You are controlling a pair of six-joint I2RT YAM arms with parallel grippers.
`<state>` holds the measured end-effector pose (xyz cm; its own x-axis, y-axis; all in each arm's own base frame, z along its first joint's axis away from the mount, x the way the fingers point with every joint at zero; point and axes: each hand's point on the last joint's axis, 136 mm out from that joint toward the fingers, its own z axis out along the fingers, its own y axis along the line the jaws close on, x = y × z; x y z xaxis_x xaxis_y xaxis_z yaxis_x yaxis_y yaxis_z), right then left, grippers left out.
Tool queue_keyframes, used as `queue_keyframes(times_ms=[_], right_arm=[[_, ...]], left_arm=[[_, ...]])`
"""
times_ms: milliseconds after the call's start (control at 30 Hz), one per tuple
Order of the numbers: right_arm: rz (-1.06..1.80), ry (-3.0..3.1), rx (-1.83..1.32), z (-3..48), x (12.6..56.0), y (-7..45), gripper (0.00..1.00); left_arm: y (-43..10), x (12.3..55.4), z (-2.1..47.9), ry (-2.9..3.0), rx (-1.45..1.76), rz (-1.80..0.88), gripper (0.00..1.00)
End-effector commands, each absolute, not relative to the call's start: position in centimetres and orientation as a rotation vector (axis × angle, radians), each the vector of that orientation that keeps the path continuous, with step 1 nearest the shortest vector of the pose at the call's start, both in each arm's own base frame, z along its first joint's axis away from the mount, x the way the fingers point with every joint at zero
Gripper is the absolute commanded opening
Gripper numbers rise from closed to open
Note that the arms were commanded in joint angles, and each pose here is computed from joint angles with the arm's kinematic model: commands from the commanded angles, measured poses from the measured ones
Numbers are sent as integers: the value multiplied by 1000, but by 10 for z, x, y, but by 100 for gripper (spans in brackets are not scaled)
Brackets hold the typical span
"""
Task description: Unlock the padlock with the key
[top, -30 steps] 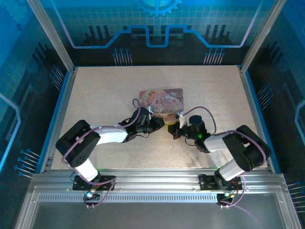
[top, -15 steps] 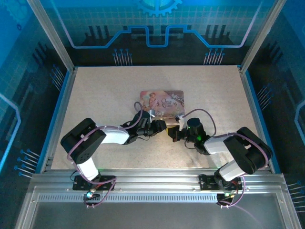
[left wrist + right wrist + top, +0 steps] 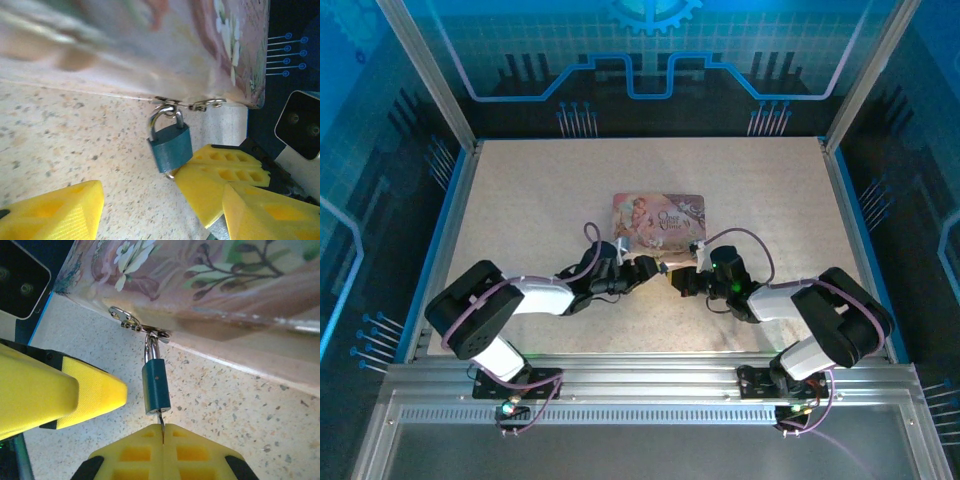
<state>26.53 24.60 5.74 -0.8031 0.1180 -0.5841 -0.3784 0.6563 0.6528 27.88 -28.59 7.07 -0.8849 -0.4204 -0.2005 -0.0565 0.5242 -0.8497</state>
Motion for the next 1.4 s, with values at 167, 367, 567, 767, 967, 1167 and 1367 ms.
queue_keyframes(times_ms=[167, 367, 567, 767, 967, 1167, 1367], right_arm=[[1241, 2283, -87, 74, 261, 260, 0], [1286, 2305, -34, 76, 258, 268, 0], [1285, 2317, -5, 75, 258, 269, 0], [1282, 2318, 2, 75, 259, 270, 1], [1279, 2324, -2, 73, 259, 271, 1], [1269, 2333, -1, 71, 259, 271, 1], [1278, 2343, 11, 67, 259, 272, 1]], left_arm=[[-264, 278, 79, 2235, -583, -1390, 58], [-268, 279, 84, 2176, -630, -1461, 55], [-282, 281, 81, 2162, -647, -1528, 54], [-294, 287, 75, 2127, -698, -1600, 49], [-300, 291, 67, 2093, -751, -1659, 48], [-299, 294, 67, 2072, -770, -1662, 47], [-297, 300, 77, 2057, -765, -1650, 48]])
